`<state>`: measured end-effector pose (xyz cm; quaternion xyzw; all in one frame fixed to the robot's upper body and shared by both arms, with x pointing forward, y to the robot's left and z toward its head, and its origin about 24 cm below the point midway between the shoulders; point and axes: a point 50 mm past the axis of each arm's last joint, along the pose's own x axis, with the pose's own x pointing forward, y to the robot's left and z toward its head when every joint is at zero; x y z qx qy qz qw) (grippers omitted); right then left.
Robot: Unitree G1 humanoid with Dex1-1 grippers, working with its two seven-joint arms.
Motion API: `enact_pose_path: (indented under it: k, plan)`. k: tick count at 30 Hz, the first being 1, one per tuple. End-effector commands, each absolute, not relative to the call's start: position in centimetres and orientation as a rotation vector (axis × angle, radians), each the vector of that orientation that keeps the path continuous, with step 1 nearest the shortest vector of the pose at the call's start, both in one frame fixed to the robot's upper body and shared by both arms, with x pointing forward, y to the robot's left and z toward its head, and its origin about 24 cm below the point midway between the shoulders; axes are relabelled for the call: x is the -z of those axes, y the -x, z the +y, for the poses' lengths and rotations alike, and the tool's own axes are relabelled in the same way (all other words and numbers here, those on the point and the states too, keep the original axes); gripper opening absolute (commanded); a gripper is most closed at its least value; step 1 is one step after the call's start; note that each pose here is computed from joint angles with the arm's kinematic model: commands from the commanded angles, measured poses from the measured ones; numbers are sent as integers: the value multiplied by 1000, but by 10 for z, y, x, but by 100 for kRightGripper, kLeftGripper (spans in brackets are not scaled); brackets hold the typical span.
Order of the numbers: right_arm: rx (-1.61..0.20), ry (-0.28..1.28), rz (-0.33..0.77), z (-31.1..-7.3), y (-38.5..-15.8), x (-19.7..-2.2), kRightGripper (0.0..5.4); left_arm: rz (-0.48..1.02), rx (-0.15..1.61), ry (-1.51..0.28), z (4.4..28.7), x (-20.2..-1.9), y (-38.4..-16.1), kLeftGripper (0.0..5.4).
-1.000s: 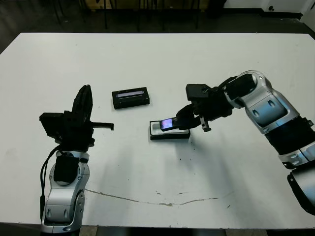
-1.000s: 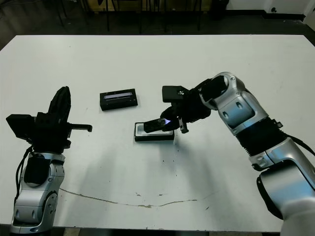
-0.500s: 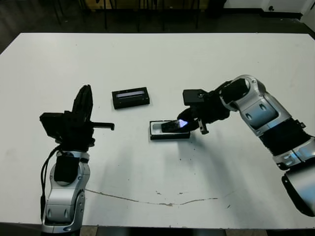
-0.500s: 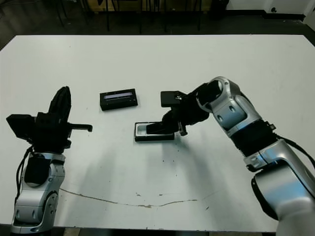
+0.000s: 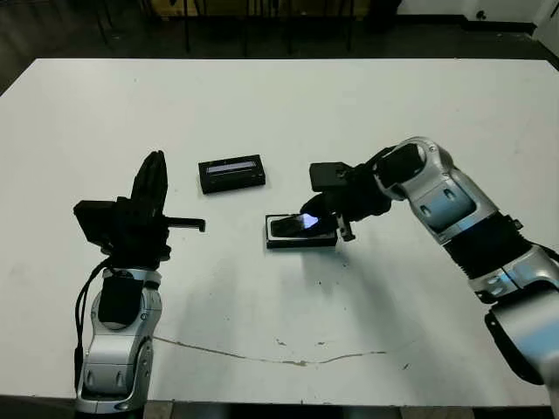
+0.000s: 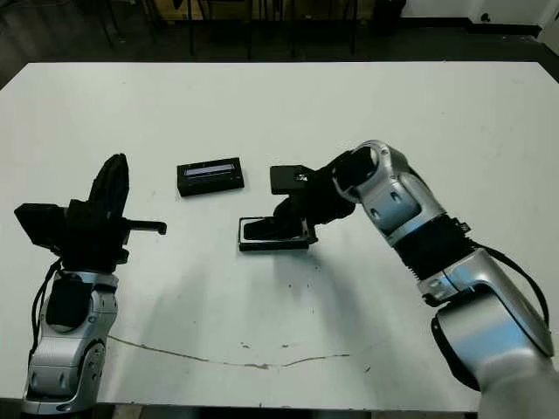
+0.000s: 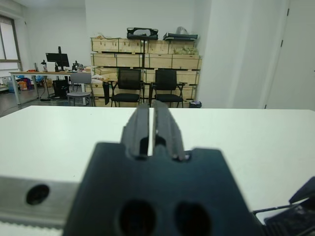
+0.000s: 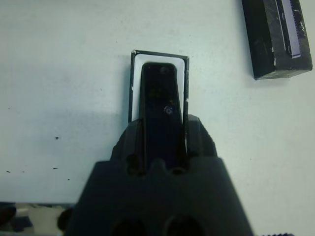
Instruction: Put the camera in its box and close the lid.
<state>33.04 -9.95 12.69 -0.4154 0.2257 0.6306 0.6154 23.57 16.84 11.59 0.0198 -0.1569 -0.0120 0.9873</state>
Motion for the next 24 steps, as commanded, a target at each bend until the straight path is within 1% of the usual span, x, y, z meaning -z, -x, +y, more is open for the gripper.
enact_pose_path:
  k: [1, 5, 9, 11, 13, 16, 19, 24]
  plan:
    - [-1490, 948, 558, -90, -326, -117, 80, -279, 11, -48, 171, -109, -234, 0]
    - [-1486, 936, 586, -89, -324, -114, 80, -278, 10, -41, 171, -108, -234, 0]
    - [-1502, 989, 527, -90, -322, -113, 80, -278, 8, -42, 171, -109, -234, 0]
    - [-1491, 984, 554, -93, -323, -113, 80, -275, 7, -43, 171, -109, -234, 0]
    - [-1510, 970, 578, -97, -325, -117, 118, -277, 10, -40, 171, -109, -234, 0]
    - [-1536, 978, 534, -104, -330, -127, 168, -279, 11, -39, 172, -108, -234, 0]
    - [-1487, 942, 525, -114, -336, -138, 217, -279, 13, -39, 171, -108, -234, 0]
    - [-1378, 894, 453, -128, -341, -155, 302, -280, 10, -45, 171, -108, -234, 0]
